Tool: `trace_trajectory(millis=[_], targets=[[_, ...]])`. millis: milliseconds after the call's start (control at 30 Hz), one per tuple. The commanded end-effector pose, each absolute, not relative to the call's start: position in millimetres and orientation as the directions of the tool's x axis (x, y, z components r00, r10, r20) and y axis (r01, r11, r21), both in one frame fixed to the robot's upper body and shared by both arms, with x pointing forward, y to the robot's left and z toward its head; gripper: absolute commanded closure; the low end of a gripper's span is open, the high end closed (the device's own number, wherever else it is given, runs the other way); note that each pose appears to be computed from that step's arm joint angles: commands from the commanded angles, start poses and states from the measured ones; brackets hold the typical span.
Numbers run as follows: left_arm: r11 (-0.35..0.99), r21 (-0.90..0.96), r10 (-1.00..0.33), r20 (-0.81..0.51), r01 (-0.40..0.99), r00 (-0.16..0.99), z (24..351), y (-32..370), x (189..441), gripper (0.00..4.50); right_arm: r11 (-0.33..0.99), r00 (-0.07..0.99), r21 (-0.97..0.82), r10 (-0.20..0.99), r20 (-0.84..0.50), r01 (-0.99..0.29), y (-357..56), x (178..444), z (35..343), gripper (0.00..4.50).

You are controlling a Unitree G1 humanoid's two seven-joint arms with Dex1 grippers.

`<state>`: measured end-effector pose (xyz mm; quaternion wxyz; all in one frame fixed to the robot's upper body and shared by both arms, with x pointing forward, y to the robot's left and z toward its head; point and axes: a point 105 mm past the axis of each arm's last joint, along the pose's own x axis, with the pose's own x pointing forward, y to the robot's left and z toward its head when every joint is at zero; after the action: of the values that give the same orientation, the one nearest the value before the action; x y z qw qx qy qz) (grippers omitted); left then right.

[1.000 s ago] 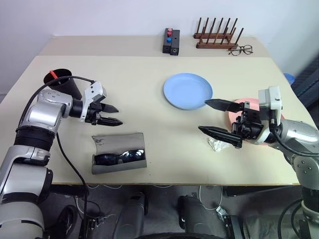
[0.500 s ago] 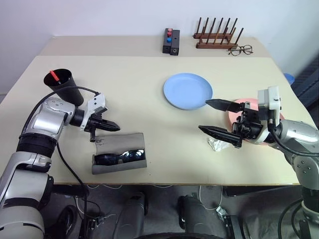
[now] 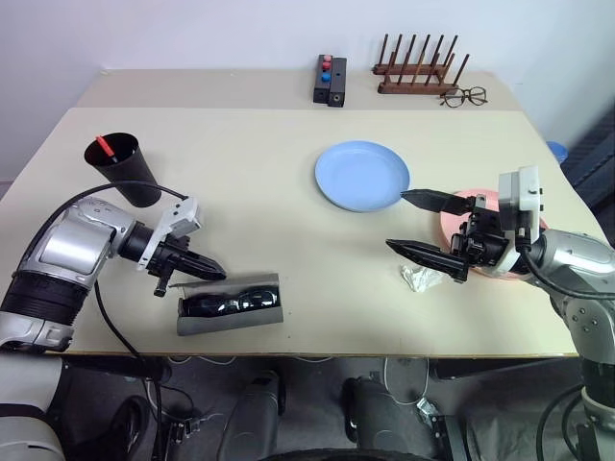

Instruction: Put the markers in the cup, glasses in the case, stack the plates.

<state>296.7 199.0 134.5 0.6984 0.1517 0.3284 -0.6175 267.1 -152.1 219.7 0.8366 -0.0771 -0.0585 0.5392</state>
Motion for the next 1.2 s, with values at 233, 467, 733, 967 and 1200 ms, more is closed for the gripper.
trace_trajectory(millis=[233, 467, 733, 967, 1200], targets=[[0.143, -0.245, -0.754, -0.655, 0.959, -0.054, 126.5, 197.3, 272.8, 4.48, 0.409, 0.412, -0.241, 0.91, 0.037, -0.88, -150.2, 266.3, 232.4, 0.26], [0.153, -0.177, -0.78, -0.625, 0.972, 0.009, 133.5, 193.6, 283.5, 4.48, 0.412, 0.417, -0.243, 0.908, 0.035, -0.878, -149.2, 266.5, 233.3, 0.26], [0.187, -0.147, -0.827, -0.557, 0.971, 0.075, 162.8, 199.2, 299.3, 3.95, 0.417, 0.422, -0.243, 0.906, 0.032, -0.876, -148.3, 267.3, 233.9, 0.26], [0.245, -0.264, -0.942, -0.291, 0.933, 0.165, 239.1, 214.8, 302.8, 0.66, 0.46, 0.468, -0.223, 0.884, 0.017, -0.86, -153.2, 273.9, 231.5, 0.26], [0.207, -0.142, -0.974, -0.125, 0.968, 0.19, 268.5, 196.8, 311.2, 0.04, 0.617, 0.643, -0.187, 0.751, -0.15, -0.764, -169.1, 309.1, 208.1, 0.26]])
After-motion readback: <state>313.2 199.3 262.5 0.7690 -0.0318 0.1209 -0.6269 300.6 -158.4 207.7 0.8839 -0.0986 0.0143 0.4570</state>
